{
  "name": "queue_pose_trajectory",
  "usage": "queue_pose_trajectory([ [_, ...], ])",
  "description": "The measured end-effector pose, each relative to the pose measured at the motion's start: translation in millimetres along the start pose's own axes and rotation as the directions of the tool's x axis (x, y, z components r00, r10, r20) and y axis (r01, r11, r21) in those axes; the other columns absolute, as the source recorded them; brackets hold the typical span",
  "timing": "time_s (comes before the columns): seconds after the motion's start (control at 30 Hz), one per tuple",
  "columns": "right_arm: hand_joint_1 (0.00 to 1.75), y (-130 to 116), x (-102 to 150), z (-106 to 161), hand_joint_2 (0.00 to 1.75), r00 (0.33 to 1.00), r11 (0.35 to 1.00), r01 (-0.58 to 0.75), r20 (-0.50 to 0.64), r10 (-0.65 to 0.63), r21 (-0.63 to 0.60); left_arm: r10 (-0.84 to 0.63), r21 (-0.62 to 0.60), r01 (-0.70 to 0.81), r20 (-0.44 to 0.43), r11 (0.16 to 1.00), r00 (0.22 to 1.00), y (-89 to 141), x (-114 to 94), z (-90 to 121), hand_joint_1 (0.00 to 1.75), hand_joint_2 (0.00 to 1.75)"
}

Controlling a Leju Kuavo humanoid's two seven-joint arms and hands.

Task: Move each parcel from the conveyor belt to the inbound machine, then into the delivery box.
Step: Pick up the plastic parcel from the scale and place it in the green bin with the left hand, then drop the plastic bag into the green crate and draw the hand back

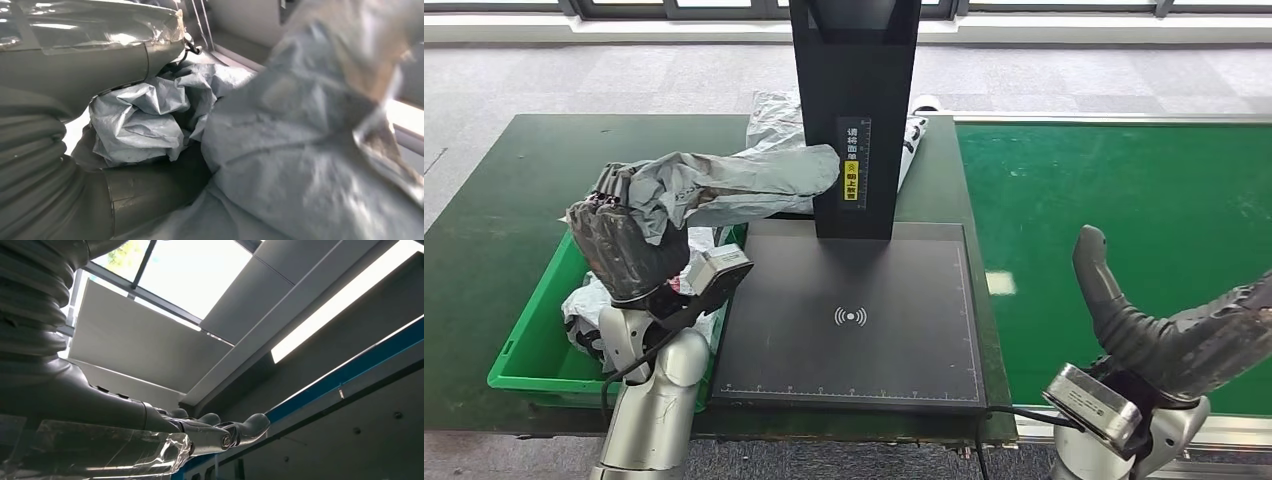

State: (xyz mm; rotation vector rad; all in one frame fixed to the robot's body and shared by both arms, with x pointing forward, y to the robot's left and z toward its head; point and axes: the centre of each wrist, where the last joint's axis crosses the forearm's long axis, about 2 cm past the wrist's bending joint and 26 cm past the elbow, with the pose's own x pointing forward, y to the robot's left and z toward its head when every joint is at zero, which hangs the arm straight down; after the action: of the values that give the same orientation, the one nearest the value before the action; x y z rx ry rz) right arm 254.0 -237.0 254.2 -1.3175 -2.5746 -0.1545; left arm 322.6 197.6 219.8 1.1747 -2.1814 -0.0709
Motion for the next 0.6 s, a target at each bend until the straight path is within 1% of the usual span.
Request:
queue_pose_trajectory([
  [0.07, 0.0, -0.7, -0.9, 0.4, 1.75, 1.0, 1.0, -0.004, -0.002, 0.004, 0.0, -0.003, 0.032, 0.004, -0.037, 0.999, 0.999, 8.9, -17.7, 4.1, 1.75, 1.75],
  [0.13, 0.0, -1.0, -1.4, 0.5, 1.75, 1.0, 1.0, -0.006, -0.003, 0.006, 0.0, -0.022, 0.049, 0.025, -0.068, 0.998, 0.997, 15.9, -30.7, 8.2, 1.75, 1.75],
  [0.37, 0.0, -1.2, -1.7, 0.7, 1.75, 1.0, 1.0, -0.007, -0.004, 0.007, 0.0, -0.066, 0.082, 0.076, -0.117, 0.994, 0.991, 31.0, -55.0, 15.8, 1.75, 1.75],
  [0.5, 0.0, -1.4, -2.3, 1.2, 1.75, 1.0, 1.0, -0.007, -0.008, 0.007, 0.0, -0.11, 0.101, 0.125, -0.147, 0.987, 0.983, 40.4, -75.8, 20.8, 1.75, 1.75],
  [0.6, 0.0, -1.1, -2.5, 1.8, 1.75, 1.0, 1.0, -0.004, -0.012, 0.004, 0.0, -0.158, 0.081, 0.174, -0.174, 0.981, 0.972, 42.2, -91.8, 27.3, 1.75, 1.75],
])
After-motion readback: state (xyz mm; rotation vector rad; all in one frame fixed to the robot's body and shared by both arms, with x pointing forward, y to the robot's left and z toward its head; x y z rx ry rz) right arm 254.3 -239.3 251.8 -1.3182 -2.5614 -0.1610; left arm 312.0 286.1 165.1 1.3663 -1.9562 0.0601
